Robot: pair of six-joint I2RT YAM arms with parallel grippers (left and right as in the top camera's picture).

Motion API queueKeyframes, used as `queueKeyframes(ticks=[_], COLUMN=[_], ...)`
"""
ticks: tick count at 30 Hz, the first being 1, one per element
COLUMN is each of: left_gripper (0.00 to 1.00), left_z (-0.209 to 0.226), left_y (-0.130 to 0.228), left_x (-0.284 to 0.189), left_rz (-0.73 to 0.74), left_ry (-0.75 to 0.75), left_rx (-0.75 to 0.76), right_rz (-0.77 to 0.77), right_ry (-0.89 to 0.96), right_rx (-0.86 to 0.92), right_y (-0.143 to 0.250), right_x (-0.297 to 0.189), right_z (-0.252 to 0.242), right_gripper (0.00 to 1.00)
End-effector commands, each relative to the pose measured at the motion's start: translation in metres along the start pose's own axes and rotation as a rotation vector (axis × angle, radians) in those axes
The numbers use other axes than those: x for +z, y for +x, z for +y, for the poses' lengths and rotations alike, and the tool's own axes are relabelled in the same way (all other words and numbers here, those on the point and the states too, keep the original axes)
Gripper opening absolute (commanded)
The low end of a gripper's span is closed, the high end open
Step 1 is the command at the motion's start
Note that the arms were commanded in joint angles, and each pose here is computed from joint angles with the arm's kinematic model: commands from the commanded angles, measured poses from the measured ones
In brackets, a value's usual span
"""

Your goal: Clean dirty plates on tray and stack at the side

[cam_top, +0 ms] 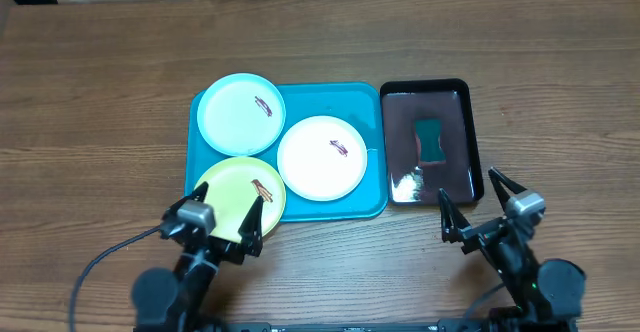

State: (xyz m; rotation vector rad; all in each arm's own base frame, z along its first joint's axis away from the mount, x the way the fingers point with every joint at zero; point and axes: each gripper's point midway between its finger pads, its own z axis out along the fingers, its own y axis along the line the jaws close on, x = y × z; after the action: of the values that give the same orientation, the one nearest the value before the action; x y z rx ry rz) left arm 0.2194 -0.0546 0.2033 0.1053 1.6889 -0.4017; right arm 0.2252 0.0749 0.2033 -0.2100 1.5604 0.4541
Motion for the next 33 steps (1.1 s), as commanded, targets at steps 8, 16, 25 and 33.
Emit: queueKeyframes(ticks=[8, 16, 25, 33], left_gripper=[1.0, 1.0, 0.26, 0.18], left_z=[-0.038, -0.036, -0.018, 0.011], left_y=[-0.117, -0.115, -0.048, 0.015], left_x=[-0.02, 0.009, 0.058, 0.091], left_rz=[0.317, 0.846, 1.193, 1.36], left_ry=[0.017, 0.008, -0.021, -0.243], left_rx=[-0.056, -0.246, -0.454, -0.385], right_rz=[0.1, 0.669, 1.087, 1.257], right_ry=[0.013, 0.102, 0.135, 0.254], right_rx=[0.021, 0.234, 0.42, 0.422], right_y=[-0.125, -0.112, -0.046, 0.009], right_x=[-0.006, 0.045, 0.092, 0.102], right_z=[0.023, 0.001, -0.021, -0.051], right_gripper=[1.0, 1.0, 0.81, 0.74])
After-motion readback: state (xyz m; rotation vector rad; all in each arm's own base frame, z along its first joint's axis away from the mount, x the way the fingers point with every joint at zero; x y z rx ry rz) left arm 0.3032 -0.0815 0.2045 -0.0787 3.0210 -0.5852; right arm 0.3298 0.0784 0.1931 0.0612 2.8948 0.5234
